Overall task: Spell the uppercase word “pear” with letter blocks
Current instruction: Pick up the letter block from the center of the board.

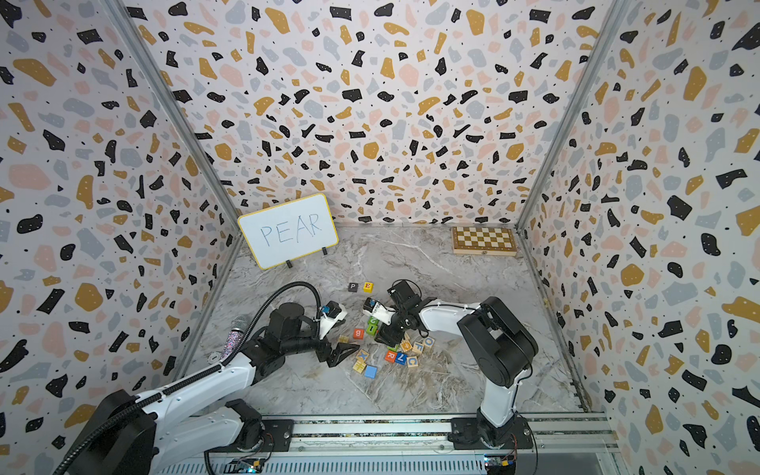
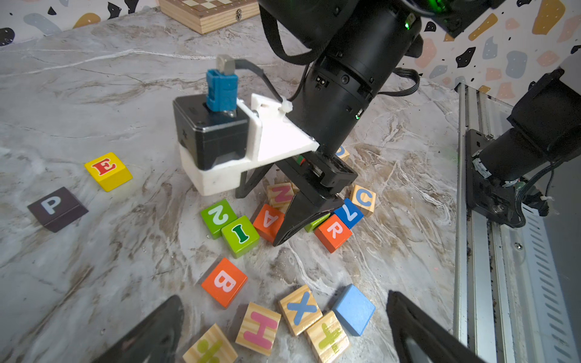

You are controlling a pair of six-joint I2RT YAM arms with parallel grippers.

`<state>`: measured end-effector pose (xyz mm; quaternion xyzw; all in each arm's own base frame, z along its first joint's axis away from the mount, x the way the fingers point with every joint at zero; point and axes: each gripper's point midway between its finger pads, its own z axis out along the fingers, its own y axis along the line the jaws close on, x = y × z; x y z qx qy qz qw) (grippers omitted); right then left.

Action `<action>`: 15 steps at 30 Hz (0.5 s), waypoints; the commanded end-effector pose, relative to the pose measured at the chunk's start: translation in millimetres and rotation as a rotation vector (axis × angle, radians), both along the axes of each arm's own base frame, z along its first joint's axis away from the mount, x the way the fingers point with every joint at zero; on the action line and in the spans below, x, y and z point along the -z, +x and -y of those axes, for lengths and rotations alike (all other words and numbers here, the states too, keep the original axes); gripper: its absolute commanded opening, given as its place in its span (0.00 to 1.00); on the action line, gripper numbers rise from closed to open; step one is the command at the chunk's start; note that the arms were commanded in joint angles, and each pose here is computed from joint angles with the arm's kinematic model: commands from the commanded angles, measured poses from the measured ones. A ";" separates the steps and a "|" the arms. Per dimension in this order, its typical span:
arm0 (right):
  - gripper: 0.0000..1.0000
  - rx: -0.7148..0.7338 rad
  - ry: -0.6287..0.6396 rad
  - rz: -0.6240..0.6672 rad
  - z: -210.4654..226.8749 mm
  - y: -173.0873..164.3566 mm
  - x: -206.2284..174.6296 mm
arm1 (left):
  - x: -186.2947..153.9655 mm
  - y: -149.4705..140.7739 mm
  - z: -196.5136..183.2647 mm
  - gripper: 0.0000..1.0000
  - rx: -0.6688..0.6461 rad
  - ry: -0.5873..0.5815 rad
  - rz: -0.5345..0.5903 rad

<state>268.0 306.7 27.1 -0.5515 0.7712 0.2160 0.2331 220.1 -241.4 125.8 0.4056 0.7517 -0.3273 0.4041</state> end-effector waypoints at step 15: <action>0.65 -0.005 -0.006 -0.064 -5.8 -19.3 -7.1 | -13.6 10.8 4.1 0.99 -0.008 -0.009 0.036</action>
